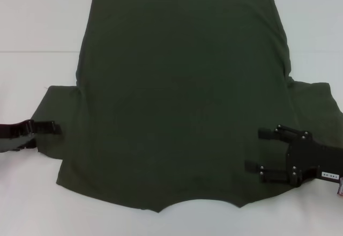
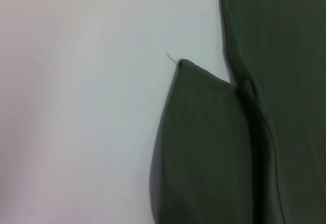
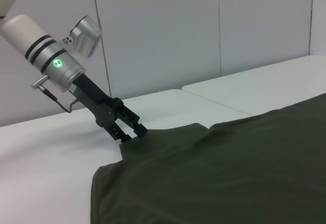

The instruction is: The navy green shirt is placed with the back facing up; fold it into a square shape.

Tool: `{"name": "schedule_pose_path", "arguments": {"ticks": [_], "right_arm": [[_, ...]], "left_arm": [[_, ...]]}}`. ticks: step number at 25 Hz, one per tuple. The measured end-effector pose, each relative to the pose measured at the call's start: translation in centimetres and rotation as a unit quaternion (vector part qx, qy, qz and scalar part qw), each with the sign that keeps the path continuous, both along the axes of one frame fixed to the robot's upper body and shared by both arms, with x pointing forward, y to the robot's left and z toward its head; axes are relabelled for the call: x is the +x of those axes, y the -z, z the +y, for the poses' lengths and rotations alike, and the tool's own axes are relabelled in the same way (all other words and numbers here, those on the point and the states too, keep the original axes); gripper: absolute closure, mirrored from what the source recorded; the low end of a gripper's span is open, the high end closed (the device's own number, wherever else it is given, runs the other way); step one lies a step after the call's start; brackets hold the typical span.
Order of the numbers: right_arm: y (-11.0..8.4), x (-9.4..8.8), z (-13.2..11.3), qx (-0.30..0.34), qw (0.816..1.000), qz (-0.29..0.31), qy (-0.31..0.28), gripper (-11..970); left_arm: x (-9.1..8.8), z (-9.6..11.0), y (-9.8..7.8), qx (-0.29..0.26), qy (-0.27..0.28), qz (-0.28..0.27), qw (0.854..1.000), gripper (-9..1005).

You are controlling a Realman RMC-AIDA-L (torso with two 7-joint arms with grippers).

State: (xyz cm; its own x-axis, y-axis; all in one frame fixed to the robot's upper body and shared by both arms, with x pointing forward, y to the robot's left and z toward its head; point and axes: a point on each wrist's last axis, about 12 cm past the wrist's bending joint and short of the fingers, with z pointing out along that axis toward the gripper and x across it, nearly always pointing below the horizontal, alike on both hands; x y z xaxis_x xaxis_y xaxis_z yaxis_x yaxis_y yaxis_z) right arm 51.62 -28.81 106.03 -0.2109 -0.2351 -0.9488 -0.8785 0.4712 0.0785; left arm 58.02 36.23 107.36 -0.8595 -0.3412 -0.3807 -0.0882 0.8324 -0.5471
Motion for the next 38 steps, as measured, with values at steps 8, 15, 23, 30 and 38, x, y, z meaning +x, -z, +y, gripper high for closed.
{"name": "schedule_pose_path", "arguments": {"ticks": [8,15,23,30,38], "right_arm": [[0.0,0.0,0.0,0.000,1.000,0.000,0.000,33],[0.0,0.0,0.0,0.000,1.000,0.000,0.000,32],[0.0,0.0,0.0,0.002,1.000,0.000,0.001,32],[-0.1,0.1,0.0,0.004,1.000,-0.001,0.002,32],[-0.1,0.2,0.0,0.004,1.000,-0.002,0.003,32]], "left_arm": [[0.4,-0.8,-0.1,0.002,0.012,-0.002,1.000,96],[0.8,-1.4,-0.1,0.020,0.028,-0.006,0.999,146],[1.3,-1.9,0.0,0.041,0.035,-0.011,0.998,289],[1.4,-1.8,-0.1,0.045,0.033,-0.013,0.998,549],[1.5,-1.7,-0.3,0.049,0.033,-0.021,0.998,870]]}}
